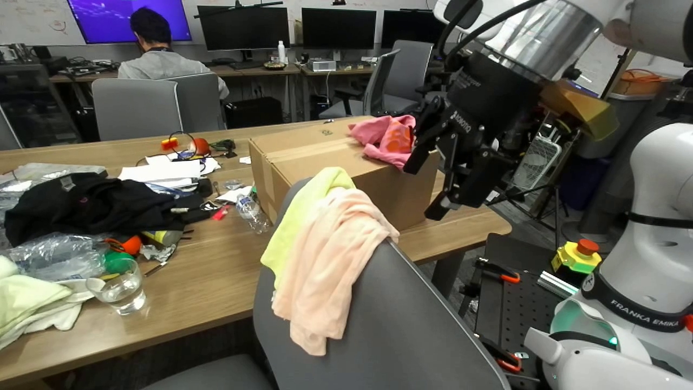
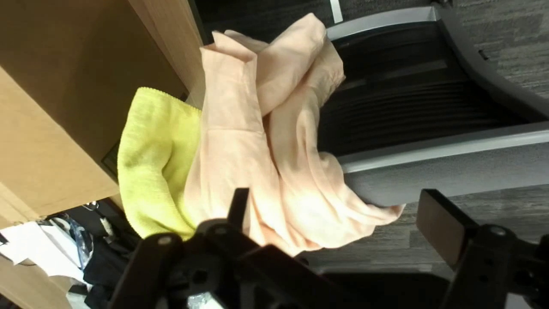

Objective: Move the shirts from the chair to the box

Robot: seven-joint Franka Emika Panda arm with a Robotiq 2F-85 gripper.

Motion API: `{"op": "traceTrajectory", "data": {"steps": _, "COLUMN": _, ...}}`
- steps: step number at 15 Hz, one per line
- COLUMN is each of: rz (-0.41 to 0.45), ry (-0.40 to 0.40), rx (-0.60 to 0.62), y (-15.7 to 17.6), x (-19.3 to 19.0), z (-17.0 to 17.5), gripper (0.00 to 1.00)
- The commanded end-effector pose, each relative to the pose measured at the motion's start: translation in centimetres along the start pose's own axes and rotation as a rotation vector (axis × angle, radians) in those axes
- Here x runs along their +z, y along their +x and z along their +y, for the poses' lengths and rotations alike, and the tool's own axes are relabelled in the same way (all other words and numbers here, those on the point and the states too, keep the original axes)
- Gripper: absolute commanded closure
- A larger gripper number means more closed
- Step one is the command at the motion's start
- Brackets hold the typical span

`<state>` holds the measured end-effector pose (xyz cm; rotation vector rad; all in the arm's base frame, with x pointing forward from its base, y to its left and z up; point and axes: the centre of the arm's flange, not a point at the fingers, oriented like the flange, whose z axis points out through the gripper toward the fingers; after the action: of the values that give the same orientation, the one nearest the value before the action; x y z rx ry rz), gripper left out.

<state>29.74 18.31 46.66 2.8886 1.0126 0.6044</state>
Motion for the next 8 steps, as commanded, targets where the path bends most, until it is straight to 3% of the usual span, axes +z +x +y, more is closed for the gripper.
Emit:
{"op": "traceTrajectory", "data": {"steps": 1, "rz": 0.055, "ry": 0.012, "rx": 0.005, "y": -1.9, "x": 1.5, "z": -2.2, "gripper": 0.00}}
{"op": "traceTrajectory", "data": {"steps": 8, "rz": 0.042, "ry": 0.007, "rx": -0.050, "y": -1.3, "x": 2.9, "z": -6.8, "gripper": 0.00}}
